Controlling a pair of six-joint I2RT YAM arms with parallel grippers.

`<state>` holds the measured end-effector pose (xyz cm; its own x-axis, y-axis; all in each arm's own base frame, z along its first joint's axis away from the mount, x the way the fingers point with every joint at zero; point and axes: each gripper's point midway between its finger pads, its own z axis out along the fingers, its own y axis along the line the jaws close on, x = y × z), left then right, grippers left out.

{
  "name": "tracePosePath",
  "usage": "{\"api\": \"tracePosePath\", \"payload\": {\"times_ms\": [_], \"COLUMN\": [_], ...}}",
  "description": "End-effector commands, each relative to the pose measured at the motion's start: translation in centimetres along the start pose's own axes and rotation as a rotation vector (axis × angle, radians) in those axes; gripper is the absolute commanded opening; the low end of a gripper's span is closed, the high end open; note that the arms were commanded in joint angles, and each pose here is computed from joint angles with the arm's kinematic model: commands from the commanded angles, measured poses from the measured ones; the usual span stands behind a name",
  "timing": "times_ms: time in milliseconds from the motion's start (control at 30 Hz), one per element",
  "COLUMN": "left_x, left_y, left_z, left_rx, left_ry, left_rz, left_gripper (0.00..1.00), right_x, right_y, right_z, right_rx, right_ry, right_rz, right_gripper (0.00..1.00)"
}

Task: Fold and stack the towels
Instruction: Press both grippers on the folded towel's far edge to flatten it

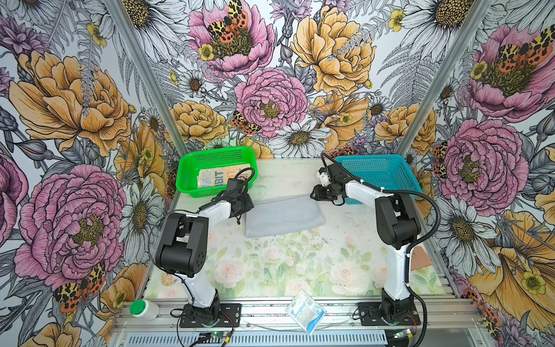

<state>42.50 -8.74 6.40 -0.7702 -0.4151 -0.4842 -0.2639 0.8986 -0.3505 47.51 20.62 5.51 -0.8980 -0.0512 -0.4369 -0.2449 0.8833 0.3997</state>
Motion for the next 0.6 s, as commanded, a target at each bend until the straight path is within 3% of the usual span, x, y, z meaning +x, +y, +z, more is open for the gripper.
{"api": "tracePosePath", "payload": {"times_ms": [0, 133, 200, 333, 567], "left_x": [-1.3, -1.2, -1.2, -1.4, -1.8], "left_y": [-0.6, -0.8, -0.9, -1.4, -2.2], "left_z": [0.0, -0.6, -0.9, -2.0, -4.4], "left_rx": [0.019, 0.028, 0.034, 0.054, 0.074], "left_ry": [-0.034, -0.04, -0.043, -0.059, -0.098], "left_rz": [0.012, 0.016, 0.018, 0.025, 0.044], "left_gripper": [0.02, 0.0, 0.0, 0.0, 0.0], "right_x": [-1.5, -1.5, -1.6, -1.5, -1.5], "right_y": [0.4, 0.5, 0.6, 0.8, 1.1], "right_z": [0.4, 0.8, 0.8, 0.7, -0.4], "right_rx": [-0.025, -0.034, -0.042, -0.049, -0.051], "right_ry": [-0.031, -0.025, -0.025, -0.024, -0.037], "right_rz": [-0.028, -0.027, -0.029, -0.029, -0.038], "right_gripper": [0.47, 0.43, 0.33, 0.01, 0.0]}}
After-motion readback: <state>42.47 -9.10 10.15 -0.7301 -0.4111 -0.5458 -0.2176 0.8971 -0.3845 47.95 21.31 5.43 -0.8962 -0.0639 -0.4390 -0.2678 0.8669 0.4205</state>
